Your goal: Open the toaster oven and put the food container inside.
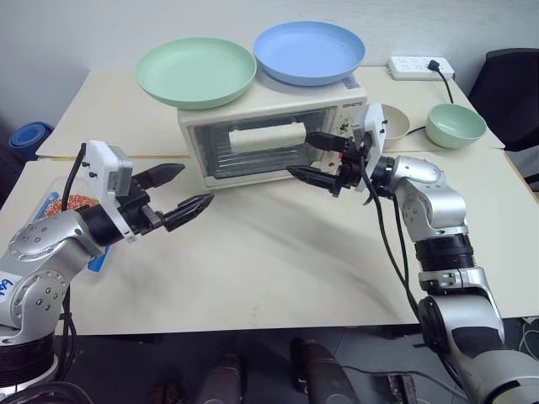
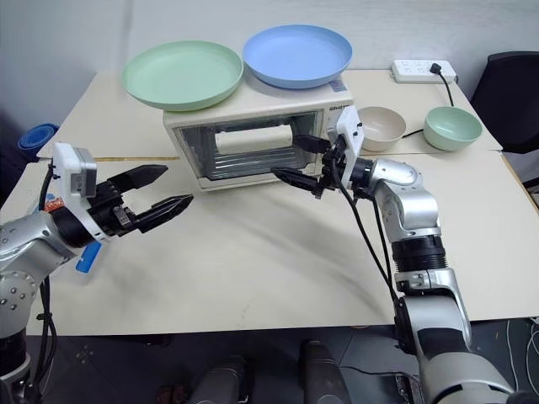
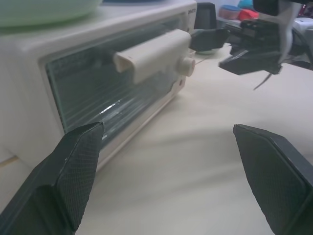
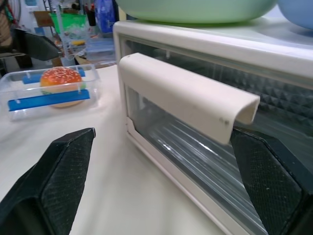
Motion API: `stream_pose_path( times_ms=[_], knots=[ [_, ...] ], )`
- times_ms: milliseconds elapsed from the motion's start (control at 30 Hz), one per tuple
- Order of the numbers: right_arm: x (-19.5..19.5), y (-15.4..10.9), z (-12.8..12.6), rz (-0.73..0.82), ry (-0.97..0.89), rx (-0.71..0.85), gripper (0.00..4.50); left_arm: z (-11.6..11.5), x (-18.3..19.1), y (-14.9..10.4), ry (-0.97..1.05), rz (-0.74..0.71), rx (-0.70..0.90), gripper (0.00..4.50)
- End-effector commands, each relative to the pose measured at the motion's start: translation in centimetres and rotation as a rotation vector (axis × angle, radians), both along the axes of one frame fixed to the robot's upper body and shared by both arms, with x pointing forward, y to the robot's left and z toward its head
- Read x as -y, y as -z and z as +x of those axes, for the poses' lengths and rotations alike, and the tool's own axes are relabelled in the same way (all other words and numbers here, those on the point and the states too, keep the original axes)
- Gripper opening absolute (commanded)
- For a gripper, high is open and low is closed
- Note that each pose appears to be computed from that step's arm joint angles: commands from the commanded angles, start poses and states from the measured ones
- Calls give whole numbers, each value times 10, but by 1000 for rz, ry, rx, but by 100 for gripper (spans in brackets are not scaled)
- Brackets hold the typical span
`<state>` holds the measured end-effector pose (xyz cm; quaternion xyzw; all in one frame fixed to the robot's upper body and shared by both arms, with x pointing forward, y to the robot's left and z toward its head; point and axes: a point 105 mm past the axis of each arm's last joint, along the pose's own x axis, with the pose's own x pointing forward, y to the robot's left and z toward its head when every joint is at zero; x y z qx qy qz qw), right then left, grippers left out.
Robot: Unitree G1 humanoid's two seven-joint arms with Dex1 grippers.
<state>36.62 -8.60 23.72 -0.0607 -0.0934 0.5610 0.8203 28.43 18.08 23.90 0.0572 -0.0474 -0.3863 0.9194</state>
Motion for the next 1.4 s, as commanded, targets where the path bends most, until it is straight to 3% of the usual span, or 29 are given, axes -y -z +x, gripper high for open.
stream_pose_path(
  times_ms=[33, 233, 333, 433, 567, 733, 967, 1100, 1233, 1400],
  knots=[
    [-7, -4, -17, 6, -66, 24, 450, 5, -6, -19, -50, -15, 90, 448],
    [-8, 20, -28, -9, -59, -25, 450, 23, -11, -39, -91, -67, 131, 448],
    [-8, 33, -32, -19, -51, -53, 450, 32, -13, -56, -90, -114, 165, 390],
    [-9, 47, -35, -32, -45, -84, 450, 39, -8, -57, -72, -59, 164, 296],
    [-9, 55, -35, -27, -31, -108, 450, 52, -1, -36, -58, 96, 136, 164],
    [-9, 54, -35, -10, -19, -109, 450, 60, 8, -14, -18, 181, 96, 6],
    [3, 49, -38, 2, 27, -107, 450, 58, 20, 7, 54, 232, 54, 2],
    [32, 61, -41, -49, 116, -135, 450, 52, 27, 17, 95, 234, 33, 2],
    [66, 69, -61, -111, 175, -168, 450, 45, 28, 30, 118, 243, -4, 2],
    [82, 59, -94, -124, 127, -219, 450, 35, 22, 55, 113, 281, -68, 2]
  ],
)
